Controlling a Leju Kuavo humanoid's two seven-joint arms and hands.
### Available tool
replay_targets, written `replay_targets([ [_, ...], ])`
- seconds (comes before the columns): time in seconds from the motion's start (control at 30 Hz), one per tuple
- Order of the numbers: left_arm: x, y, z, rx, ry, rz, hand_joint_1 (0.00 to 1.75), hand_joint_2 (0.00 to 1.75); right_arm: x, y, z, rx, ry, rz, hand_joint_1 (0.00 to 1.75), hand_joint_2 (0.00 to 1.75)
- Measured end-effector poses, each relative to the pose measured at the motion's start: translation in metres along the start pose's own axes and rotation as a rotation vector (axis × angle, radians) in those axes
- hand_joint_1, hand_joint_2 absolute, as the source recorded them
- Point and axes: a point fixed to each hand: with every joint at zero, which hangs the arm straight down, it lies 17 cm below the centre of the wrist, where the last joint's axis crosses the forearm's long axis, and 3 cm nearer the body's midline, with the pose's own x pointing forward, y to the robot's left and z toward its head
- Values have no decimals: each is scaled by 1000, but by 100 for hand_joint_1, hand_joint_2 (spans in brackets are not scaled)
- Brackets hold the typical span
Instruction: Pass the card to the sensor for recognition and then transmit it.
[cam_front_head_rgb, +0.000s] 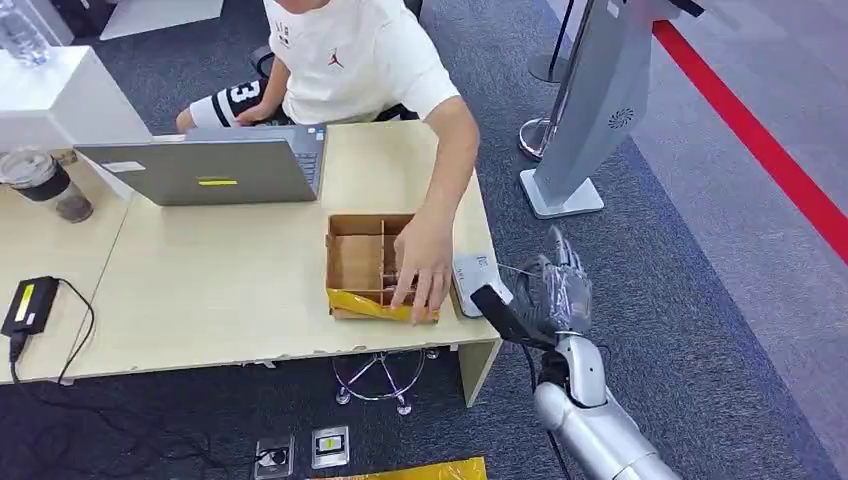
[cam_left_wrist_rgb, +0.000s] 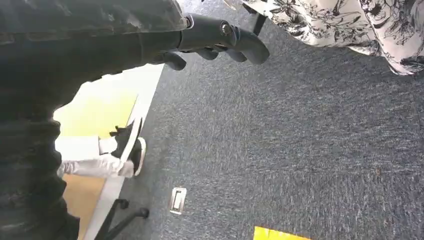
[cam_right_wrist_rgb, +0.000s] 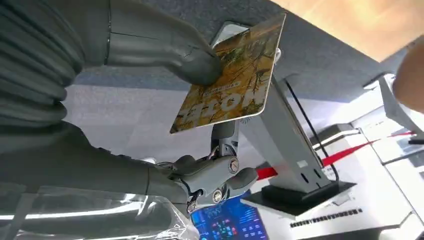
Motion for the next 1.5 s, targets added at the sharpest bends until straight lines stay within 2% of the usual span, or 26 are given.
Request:
replay_targets([
  [0.33,0,0,0,0,-1,0,0,175,12,-22,-9,-56,-28,-30,175,175],
  [0.57,0,0,0,-1,-2,-4,0,175,24,-21,-9,-49,-57,-62,175,175],
  [0.8,2,0,0,1,-8,-8,0,175,40,12,2,20,-65,-134,175,175],
  [1.07,3,0,0,2,-15,-13,0,175,43,50,17,110,-33,-138,175,175],
  [1.5,4,1,0,2,-23,-15,0,175,29,76,23,174,21,-94,175,175],
])
